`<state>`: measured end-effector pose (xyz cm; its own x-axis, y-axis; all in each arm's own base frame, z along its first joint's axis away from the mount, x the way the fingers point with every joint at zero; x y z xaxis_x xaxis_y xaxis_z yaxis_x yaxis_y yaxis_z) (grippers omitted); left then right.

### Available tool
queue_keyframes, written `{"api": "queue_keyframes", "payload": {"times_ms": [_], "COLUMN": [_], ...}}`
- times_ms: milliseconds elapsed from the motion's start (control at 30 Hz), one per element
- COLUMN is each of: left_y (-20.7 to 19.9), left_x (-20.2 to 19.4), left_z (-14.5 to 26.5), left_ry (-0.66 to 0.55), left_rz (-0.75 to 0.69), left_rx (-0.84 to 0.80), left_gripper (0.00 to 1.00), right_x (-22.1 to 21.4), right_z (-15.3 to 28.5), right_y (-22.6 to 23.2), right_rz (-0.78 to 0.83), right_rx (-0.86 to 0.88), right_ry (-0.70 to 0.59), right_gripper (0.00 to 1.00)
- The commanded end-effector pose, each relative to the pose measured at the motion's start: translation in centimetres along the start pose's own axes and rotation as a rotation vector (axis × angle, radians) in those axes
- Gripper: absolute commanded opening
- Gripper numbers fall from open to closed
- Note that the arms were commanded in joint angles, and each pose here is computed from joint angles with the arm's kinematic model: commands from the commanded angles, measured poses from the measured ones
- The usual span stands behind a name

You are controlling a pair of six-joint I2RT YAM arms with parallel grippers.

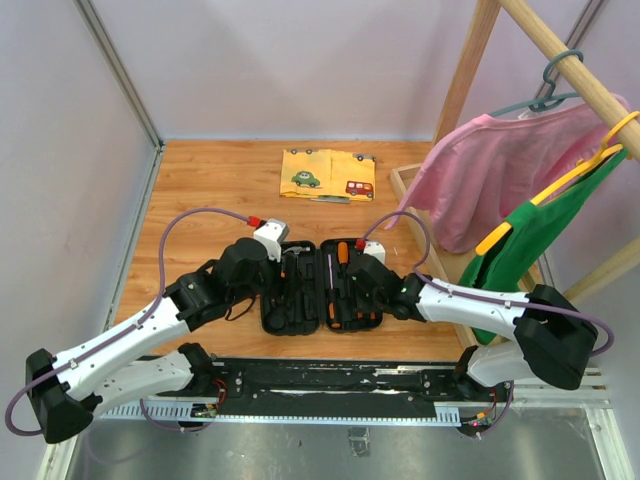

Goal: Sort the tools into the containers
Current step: Place the screwdriver in the storage box.

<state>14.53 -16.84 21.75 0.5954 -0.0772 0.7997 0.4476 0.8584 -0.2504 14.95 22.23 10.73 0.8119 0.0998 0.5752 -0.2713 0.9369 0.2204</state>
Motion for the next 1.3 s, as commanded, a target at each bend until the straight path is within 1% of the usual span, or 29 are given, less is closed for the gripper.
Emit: {"api": "queue_keyframes", "payload": {"times_ms": [0, 267, 433, 567, 733, 833, 933, 1267], "left_y": [-0.2, -0.1, 0.0, 0.1, 0.2, 0.2, 0.2, 0.2], "left_x": [1.1, 1.0, 1.1, 1.1, 1.2, 1.1, 1.1, 1.0], "left_z": [0.3, -0.1, -0.1, -0.2, -0.2, -0.2, -0.3, -0.5], "left_ry": [-0.034, -0.018, -0.017, -0.015, -0.016, -0.014, -0.009, -0.003], "left_rz": [0.010, 0.012, 0.016, 0.017, 0.019, 0.019, 0.018, 0.019], "left_rx": [-0.016, -0.009, -0.016, -0.012, -0.012, -0.012, -0.012, -0.008], "left_gripper": [0.66, 0.66, 0.66, 0.66, 0.66, 0.66, 0.66, 0.66], "right_x": [0.2, 0.7, 0.5, 0.3, 1.1, 1.8, 2.4, 3.9], "right_z": [0.7, 1.6, 1.4, 1.3, 2.0, 2.4, 2.2, 0.3], "right_y": [-1.0, -1.4, -1.5, -1.2, -1.2, -1.1, -1.0, 0.1], "right_rz": [0.009, 0.031, 0.054, 0.055, 0.056, 0.047, 0.047, 0.049], "right_rx": [-0.068, -0.081, -0.103, -0.063, -0.057, -0.060, -0.078, -0.070], "right_ry": [0.005, -0.028, 0.008, 0.016, -0.035, -0.082, -0.104, -0.087], "right_gripper": [0.34, 0.27, 0.27, 0.26, 0.26, 0.32, 0.32, 0.27]}}
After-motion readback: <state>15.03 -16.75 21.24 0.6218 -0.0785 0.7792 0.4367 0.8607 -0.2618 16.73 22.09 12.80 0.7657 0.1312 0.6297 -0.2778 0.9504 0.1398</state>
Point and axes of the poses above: each gripper's point midway between its finger pads, its own z axis back along the fingers, its own y axis along the line the jaws close on, x = y × z, the point moved 8 cm from there along z, back along the fingers, and after that the axes turned 1 degree about z, right-handed, at the moved point
